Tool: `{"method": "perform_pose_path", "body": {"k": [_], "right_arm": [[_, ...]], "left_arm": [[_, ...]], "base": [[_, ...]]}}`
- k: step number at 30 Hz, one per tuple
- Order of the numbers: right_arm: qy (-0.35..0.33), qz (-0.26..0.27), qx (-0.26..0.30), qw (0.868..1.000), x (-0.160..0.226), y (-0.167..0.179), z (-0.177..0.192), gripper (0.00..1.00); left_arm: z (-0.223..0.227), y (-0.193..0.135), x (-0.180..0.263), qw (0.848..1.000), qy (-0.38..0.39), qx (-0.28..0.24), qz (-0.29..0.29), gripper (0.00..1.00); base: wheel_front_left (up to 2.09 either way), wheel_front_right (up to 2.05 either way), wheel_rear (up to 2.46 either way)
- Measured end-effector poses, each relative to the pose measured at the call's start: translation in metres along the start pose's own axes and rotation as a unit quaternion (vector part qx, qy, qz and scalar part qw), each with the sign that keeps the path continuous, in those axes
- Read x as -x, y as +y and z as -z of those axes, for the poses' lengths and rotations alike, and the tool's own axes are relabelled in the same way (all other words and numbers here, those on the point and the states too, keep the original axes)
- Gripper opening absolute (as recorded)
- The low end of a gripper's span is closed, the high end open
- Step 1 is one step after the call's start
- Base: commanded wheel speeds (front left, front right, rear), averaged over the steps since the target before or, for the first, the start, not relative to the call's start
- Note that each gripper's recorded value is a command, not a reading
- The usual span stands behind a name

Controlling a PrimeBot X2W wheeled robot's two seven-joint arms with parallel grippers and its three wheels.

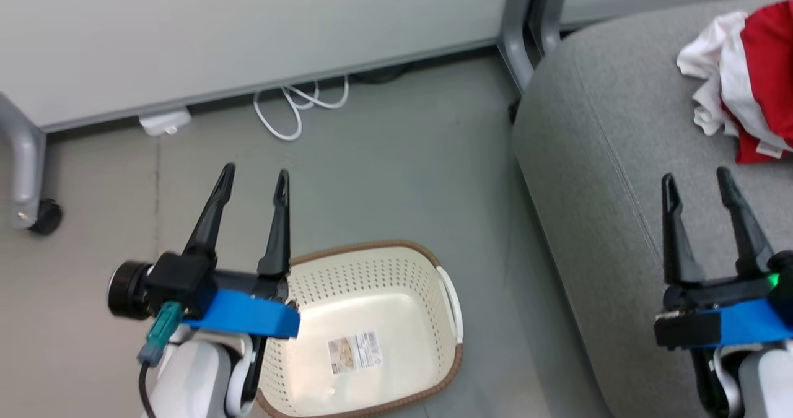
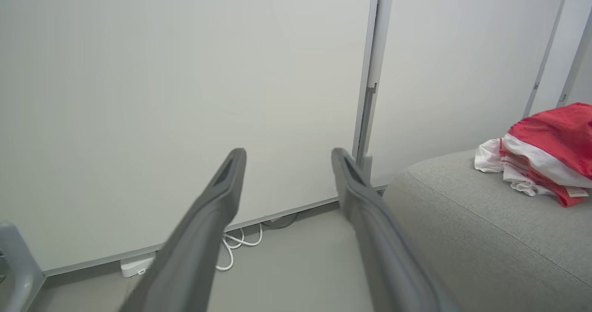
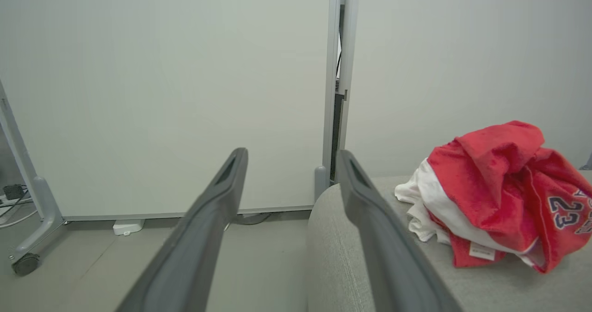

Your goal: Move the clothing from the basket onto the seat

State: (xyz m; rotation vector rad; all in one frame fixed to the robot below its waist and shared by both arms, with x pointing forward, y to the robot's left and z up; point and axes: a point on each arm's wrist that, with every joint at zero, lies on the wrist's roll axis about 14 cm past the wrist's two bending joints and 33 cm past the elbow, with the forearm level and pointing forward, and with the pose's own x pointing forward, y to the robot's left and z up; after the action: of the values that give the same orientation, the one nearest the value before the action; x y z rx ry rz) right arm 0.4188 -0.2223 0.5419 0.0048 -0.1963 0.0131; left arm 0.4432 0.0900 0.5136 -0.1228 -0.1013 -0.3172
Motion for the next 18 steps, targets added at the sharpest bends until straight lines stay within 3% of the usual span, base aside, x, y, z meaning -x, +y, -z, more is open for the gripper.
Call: {"method": "perform_pose_path", "body": {"k": [8, 18], "right_arm": [[-0.001, -0.031, -0.017, 0.999, 0.021, 0.034, -0.006, 1.0], [0.015, -0.051, -0.033, 0.998, 0.038, 0.057, 0.001, 1.0]], "left_arm": [[-0.025, 0.038, 0.055, 0.996, -0.024, -0.009, -0.082, 1.0], [-0.026, 0.053, 0.098, 0.992, -0.019, -0.022, -0.119, 1.0]], "base": [[0.0, 0.0, 0.0], [0.0, 0.0, 0.0]]}}
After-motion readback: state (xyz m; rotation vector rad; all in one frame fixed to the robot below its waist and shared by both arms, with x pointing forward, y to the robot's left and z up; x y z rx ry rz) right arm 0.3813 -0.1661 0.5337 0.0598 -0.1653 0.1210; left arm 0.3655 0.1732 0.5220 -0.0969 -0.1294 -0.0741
